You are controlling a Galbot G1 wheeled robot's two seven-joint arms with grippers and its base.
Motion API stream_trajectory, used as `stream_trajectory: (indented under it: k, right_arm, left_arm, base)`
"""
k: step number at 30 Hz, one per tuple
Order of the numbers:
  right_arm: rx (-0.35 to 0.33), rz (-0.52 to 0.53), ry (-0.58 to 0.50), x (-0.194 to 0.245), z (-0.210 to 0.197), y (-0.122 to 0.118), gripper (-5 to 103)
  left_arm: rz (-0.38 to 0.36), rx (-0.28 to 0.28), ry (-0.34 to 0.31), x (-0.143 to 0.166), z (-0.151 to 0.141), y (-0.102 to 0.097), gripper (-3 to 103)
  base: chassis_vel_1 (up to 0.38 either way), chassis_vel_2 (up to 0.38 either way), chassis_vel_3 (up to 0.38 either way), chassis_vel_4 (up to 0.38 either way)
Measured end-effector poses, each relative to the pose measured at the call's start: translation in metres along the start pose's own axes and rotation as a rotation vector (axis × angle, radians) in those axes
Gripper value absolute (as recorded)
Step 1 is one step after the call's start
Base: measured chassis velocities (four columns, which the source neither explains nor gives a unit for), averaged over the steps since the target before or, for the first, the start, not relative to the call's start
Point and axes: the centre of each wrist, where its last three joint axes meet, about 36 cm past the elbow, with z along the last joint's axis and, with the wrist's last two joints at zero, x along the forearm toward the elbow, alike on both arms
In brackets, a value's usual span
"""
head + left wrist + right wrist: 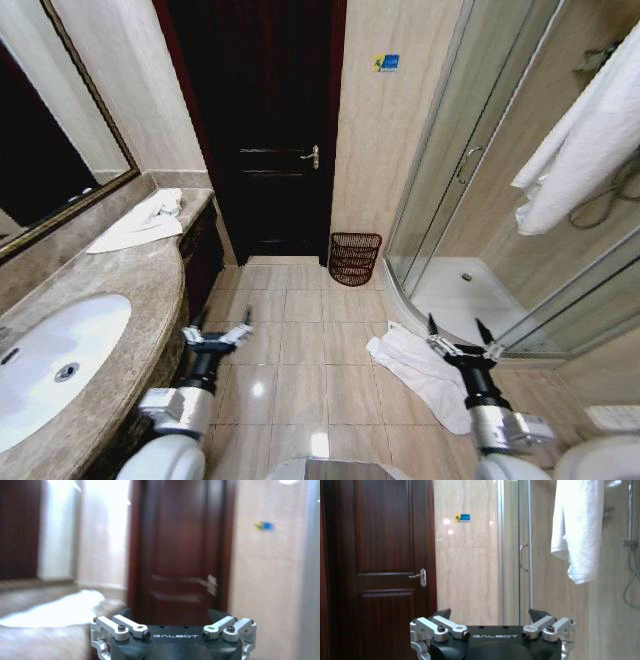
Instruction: Discard the used towel into the hamper.
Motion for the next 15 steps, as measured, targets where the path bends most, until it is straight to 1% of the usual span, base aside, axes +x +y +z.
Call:
stream_trajectory:
  k: [1,3,5,10,11,12,13,15]
  right_arm:
    - [0.0,0.0,0.0,0.0,0.0,0.0,100]
    - [-0.008,-0.021,0.004,-0.001,0.002,-0.002,100]
    - [-0.015,-0.046,0.012,-0.003,0.005,-0.004,100]
    - [-0.024,-0.076,0.023,-0.01,0.012,-0.005,100]
    - [-0.026,-0.088,0.026,-0.013,0.015,-0.005,100]
    - [-0.031,-0.108,0.034,-0.017,0.018,-0.004,100]
    - [-0.035,-0.128,0.034,-0.021,0.02,-0.003,100]
    - [-0.035,-0.139,0.036,-0.023,0.022,-0.002,100]
  left_arm:
    - [0.0,0.0,0.0,0.0,0.0,0.0,100]
    - [-0.044,-0.008,-0.049,-0.006,0.0,0.01,100]
    - [-0.058,-0.009,-0.062,-0.008,0.001,0.013,100]
    - [-0.057,-0.008,-0.063,-0.01,0.001,0.013,100]
    - [-0.048,-0.007,-0.056,-0.015,0.003,0.014,100]
    - [-0.022,-0.009,-0.036,-0.029,0.007,0.014,100]
    - [-0.01,-0.01,-0.032,-0.036,0.007,0.014,100]
    - [-0.005,-0.01,-0.026,-0.038,0.008,0.014,100]
  base:
    - [0.0,0.0,0.0,0.0]
    - [0.0,0.0,0.0,0.0]
    - [0.0,0.0,0.0,0.0]
    - [0.0,0.0,0.0,0.0]
    - [0.0,0.0,0.0,0.0]
    - [0.0,0.0,0.0,0.0]
    - [0.0,0.0,0.0,0.0]
    - [0.0,0.0,0.0,0.0]
